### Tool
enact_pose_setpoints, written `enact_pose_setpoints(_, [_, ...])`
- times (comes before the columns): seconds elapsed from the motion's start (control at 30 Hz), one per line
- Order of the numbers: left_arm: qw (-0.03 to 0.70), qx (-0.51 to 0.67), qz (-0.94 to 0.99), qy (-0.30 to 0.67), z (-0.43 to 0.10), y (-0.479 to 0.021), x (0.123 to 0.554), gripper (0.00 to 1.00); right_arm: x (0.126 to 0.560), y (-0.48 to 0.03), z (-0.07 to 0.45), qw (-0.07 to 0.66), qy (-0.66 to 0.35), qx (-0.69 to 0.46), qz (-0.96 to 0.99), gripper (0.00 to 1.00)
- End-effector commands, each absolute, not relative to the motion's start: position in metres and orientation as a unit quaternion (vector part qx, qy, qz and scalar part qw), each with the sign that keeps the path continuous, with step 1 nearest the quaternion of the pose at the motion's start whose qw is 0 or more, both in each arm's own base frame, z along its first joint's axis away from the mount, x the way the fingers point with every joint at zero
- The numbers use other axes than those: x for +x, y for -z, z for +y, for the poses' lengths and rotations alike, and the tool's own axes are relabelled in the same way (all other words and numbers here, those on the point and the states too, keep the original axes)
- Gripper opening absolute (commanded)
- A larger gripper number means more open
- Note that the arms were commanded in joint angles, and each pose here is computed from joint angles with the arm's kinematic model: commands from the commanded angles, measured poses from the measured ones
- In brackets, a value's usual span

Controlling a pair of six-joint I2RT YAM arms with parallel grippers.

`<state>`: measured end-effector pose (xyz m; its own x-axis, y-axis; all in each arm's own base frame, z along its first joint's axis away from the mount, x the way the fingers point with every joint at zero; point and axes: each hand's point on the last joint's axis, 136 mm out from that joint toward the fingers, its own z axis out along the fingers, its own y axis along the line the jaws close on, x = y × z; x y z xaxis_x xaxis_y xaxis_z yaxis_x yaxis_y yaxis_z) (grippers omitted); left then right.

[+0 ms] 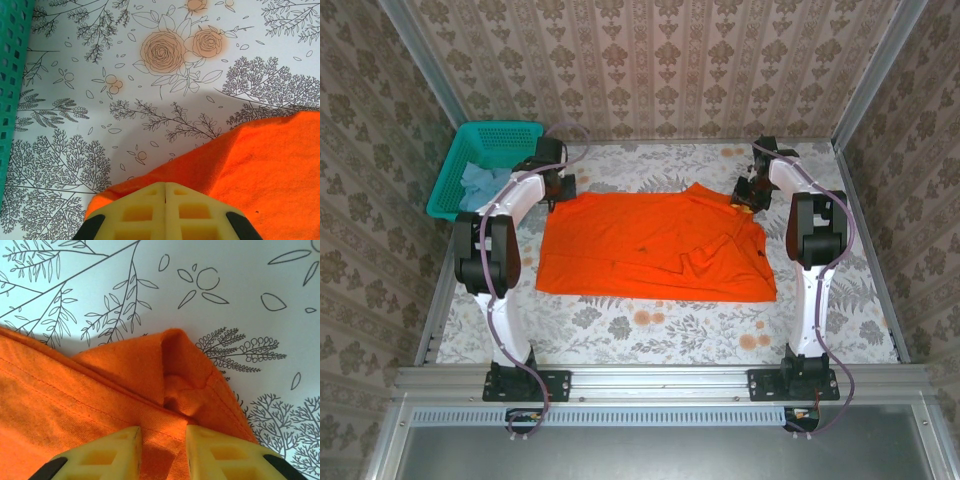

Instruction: Fold and stack the t-shirts

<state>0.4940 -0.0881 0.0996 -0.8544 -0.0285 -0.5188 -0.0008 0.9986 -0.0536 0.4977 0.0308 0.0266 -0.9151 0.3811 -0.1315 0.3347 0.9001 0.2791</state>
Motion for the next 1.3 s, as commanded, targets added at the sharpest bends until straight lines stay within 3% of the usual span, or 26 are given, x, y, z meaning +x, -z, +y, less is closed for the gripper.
enact_pose_setpoints(0.0, [0.27, 0.004, 0.962, 0.028, -0.093, -0.106, 0.494, 0.0, 0.488, -0.017, 0.031, 0.066, -0.114, 0.19, 0.973, 0.32])
enact_pose_setpoints(0.1, [0.269, 0.003, 0.963, 0.029, -0.093, -0.105, 0.493, 0.0, 0.489, -0.015, 0.031, 0.065, -0.113, 0.193, 0.973, 0.31])
enact_pose_setpoints(0.43, [0.269, 0.004, 0.963, 0.027, -0.092, -0.105, 0.494, 0.0, 0.492, -0.017, 0.031, 0.069, -0.115, 0.195, 0.971, 0.08])
enact_pose_setpoints(1.27, [0.264, 0.005, 0.964, 0.023, -0.093, -0.1, 0.5, 0.0, 0.499, -0.072, 0.035, 0.118, -0.149, 0.186, 0.964, 0.07])
